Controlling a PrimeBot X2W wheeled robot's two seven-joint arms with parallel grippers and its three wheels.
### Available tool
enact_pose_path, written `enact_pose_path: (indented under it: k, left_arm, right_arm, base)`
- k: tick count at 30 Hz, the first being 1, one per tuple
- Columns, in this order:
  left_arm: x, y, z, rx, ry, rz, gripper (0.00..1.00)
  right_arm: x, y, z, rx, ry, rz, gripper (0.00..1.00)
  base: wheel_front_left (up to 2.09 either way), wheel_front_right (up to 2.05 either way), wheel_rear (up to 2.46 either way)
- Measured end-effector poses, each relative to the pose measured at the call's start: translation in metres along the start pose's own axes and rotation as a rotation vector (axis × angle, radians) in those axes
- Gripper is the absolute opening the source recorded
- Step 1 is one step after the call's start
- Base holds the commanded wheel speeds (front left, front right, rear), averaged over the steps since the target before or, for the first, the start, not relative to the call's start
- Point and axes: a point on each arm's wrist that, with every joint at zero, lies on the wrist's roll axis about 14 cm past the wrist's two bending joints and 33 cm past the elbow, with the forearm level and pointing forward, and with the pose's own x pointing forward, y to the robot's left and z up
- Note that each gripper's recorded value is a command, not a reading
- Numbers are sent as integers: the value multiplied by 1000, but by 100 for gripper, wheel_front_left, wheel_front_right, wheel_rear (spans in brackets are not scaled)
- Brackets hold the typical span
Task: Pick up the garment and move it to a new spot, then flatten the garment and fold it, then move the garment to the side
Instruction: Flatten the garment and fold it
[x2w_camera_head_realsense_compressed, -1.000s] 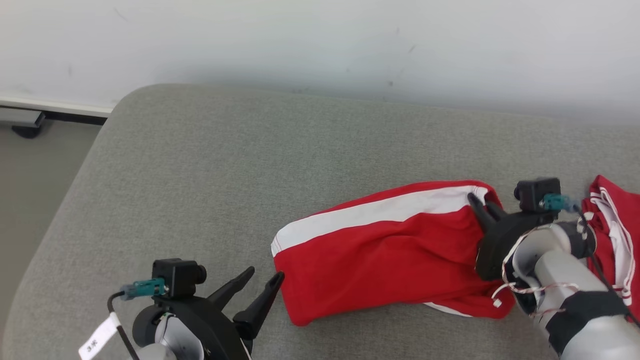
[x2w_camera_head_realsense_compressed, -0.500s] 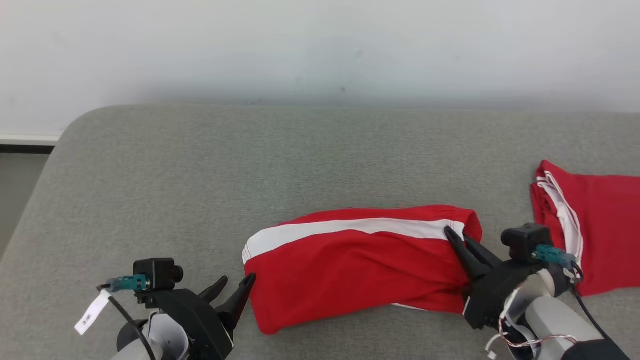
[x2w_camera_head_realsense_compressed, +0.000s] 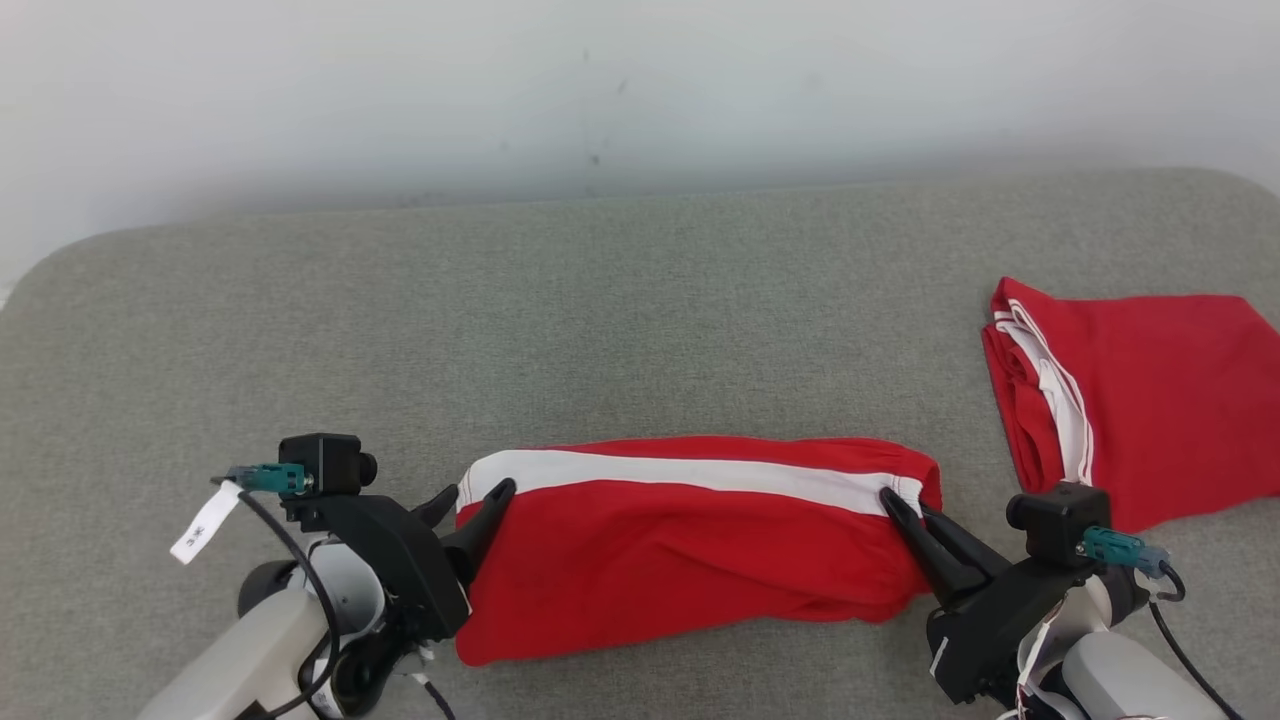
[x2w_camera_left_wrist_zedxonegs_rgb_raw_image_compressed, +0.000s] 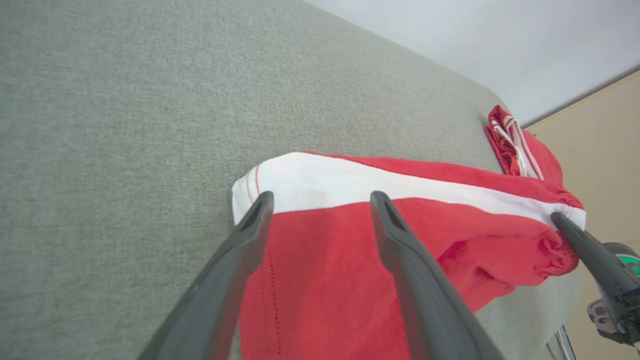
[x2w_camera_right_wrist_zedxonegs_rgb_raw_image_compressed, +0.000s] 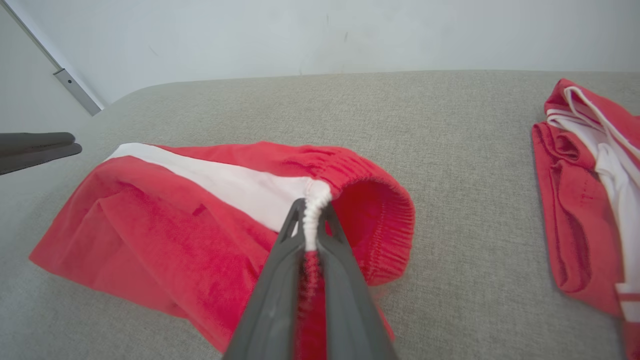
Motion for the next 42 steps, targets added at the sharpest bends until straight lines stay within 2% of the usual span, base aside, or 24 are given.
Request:
enact_pose_path:
  k: [4, 11, 19, 26, 27, 28, 31, 38, 40, 42]
  left_arm:
    - [8, 15, -10, 43, 73, 41, 100]
    - [27, 16, -13, 56, 131, 34, 100]
    - [29, 44, -23, 94, 187, 116, 100]
    - [33, 40, -24, 24, 183, 103, 100]
    - [33, 38, -27, 12, 191, 98, 67]
    - [33, 38, -28, 11, 195, 96, 46]
    - [34, 38, -30, 6, 198, 95, 0]
    - [37, 36, -4, 9, 110, 93, 0]
    - [34, 44, 13, 7, 45, 110, 0]
    - [30, 55, 30, 37, -4, 136, 0]
  right_arm:
    - [0, 2, 3, 6, -5, 10, 0]
    - [2, -1, 2, 13, 7, 14, 0]
    - [7, 0, 7, 6, 7, 29, 0]
    - [8, 4, 11, 3, 3, 42, 0]
    - [8, 4, 11, 3, 3, 44, 0]
    - [9, 5, 11, 2, 7, 46, 0]
    - [9, 5, 14, 0, 1, 48, 0]
    - [13, 2, 19, 4, -12, 44, 0]
    - [22, 10, 28, 15, -36, 67, 0]
    - [37, 16, 53, -10, -88, 89, 0]
  base:
    - [0, 0, 0]
    - [0, 0, 0]
    - [0, 0, 0]
    - [0, 0, 0]
    - [0, 0, 0]
    - [0, 0, 0]
    - [0, 0, 0]
    - [0, 0, 0]
    - [0, 0, 0]
    - [0, 0, 0]
